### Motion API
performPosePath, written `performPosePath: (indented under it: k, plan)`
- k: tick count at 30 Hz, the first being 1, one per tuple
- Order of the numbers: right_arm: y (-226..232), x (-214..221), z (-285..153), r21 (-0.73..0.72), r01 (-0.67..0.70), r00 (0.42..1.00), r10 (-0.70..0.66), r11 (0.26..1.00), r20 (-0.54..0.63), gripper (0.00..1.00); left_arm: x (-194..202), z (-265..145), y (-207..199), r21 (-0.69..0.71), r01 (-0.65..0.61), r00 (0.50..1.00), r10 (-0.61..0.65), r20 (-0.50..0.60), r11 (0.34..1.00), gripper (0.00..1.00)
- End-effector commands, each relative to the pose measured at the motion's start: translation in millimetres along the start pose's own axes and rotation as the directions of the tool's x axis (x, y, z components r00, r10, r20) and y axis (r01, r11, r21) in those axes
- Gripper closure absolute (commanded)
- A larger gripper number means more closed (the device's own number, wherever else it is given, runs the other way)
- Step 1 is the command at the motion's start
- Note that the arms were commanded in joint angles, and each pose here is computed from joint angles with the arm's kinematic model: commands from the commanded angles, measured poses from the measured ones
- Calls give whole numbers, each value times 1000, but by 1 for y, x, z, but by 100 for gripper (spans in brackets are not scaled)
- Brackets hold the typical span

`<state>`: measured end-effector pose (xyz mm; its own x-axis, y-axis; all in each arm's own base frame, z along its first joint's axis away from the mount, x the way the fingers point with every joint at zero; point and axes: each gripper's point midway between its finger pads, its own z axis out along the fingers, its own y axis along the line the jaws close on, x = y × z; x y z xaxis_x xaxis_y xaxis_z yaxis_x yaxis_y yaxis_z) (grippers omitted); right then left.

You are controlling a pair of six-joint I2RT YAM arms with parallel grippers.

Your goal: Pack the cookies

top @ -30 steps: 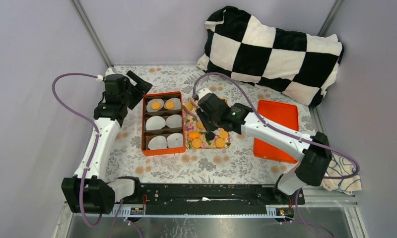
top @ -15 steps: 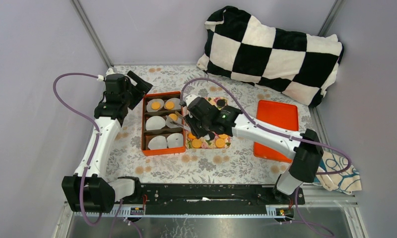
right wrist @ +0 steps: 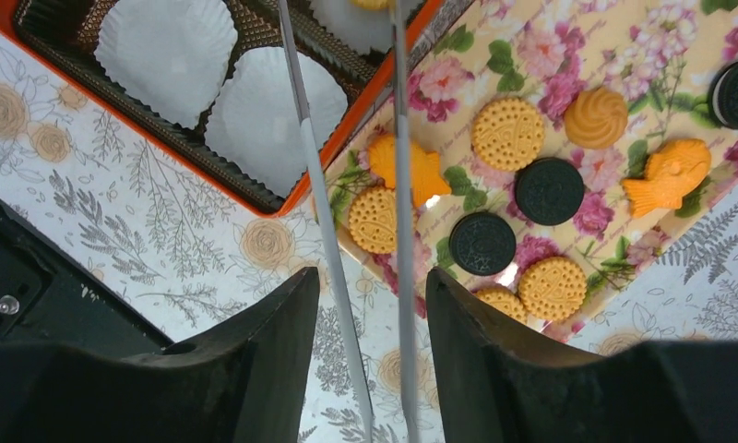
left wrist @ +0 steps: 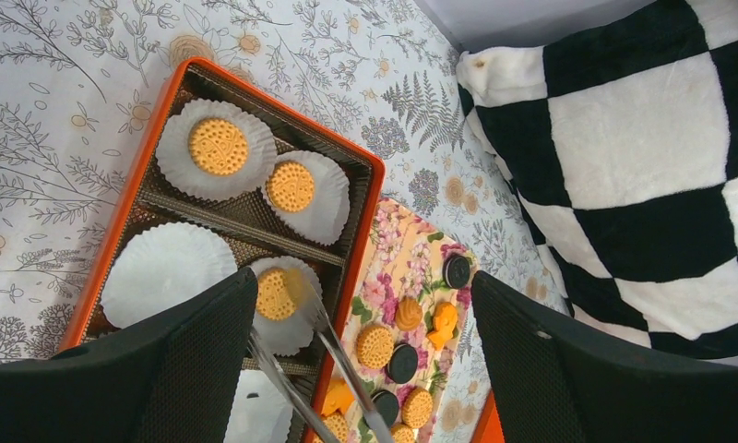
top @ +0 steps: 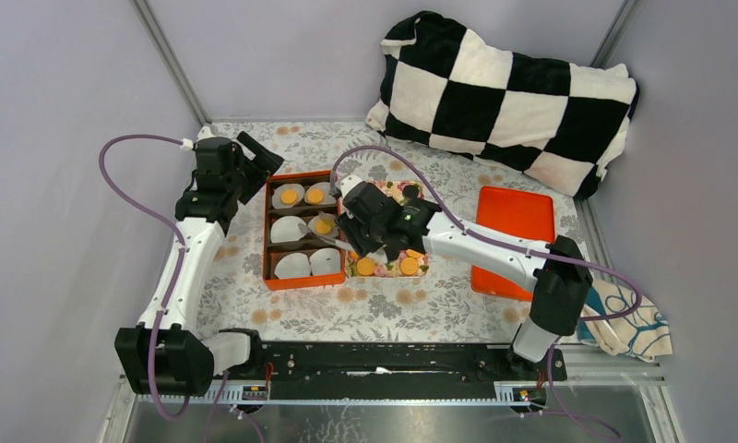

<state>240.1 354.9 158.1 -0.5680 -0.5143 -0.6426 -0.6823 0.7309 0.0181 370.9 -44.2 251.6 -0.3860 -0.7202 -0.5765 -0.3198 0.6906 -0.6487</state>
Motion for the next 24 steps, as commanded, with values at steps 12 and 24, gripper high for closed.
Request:
performPosePath:
  k: [12,24]
  plan:
    - [-11,-8,-31,27,7,996,-10,1000,92,39,-5,3,-10,57,-17,1000,17,12,998,10]
    - [36,16,7,-137,107,993,-113,985,-38,39,3,6,-5,53,-18,1000,19,-16,998,10]
